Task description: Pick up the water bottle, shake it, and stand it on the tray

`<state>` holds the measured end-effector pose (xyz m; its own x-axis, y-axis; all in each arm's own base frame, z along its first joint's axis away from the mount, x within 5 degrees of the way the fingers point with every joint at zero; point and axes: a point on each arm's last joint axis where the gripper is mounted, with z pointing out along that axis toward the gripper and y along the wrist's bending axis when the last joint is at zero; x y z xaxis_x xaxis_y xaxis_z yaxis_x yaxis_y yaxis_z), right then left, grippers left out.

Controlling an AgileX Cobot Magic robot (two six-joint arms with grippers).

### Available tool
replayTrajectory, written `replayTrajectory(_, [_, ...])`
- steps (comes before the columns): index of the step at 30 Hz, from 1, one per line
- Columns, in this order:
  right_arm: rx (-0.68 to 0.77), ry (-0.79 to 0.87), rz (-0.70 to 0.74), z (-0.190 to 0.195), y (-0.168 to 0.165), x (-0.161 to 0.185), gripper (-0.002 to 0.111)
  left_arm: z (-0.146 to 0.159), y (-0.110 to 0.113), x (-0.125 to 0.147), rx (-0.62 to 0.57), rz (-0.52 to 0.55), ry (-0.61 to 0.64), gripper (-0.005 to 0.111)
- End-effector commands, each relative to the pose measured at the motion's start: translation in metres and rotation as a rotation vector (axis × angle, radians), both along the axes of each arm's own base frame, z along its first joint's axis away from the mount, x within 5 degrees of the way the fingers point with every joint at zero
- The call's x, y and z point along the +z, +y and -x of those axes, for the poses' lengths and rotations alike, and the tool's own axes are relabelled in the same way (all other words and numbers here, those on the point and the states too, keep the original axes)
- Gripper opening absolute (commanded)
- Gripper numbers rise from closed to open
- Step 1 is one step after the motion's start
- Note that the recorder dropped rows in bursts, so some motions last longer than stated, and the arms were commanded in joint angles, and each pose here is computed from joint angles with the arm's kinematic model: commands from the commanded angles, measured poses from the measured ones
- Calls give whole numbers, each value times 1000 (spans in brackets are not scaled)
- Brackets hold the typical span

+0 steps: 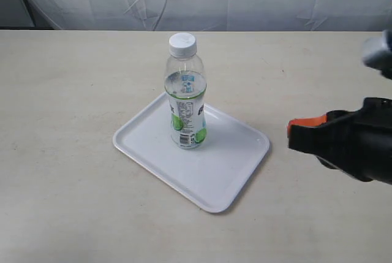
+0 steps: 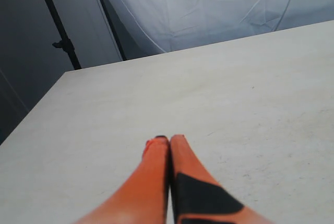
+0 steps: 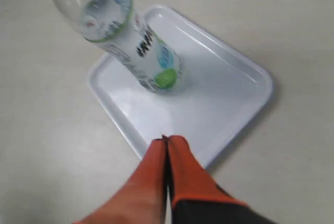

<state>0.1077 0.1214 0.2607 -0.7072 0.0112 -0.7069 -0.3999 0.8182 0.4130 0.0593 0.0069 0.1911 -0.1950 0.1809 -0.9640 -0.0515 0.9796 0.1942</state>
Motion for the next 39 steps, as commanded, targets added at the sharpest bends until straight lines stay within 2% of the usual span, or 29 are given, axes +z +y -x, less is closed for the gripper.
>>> replayTrajectory(1, [42, -192, -246, 20, -22, 12, 1, 0, 0, 1, -1, 10, -16, 0])
replayTrajectory(5, [-30, -363, -378, 34, -52, 8, 1, 0, 0, 1, -1, 10, -16, 0])
replayTrajectory(9, [-197, -445, -410, 42, -78, -12, 1, 0, 0, 1, -1, 10, -16, 0])
replayTrajectory(15, [-411, -428, -475, 46, -95, -38, 1, 0, 0, 1, -1, 10, -16, 0])
replayTrajectory(21, [-553, -440, -467, 47, -105, -53, 1, 0, 0, 1, -1, 10, -16, 0])
replayTrajectory(25, [-668, -383, -399, 51, -113, -64, 1, 0, 0, 1, -1, 10, -16, 0])
replayTrajectory(30, [-747, -355, -355, 52, -118, -69, 1, 0, 0, 1, -1, 10, -16, 0])
replayTrajectory(39, [-753, -356, -354, 52, -118, -69, 1, 0, 0, 1, -1, 10, -16, 0])
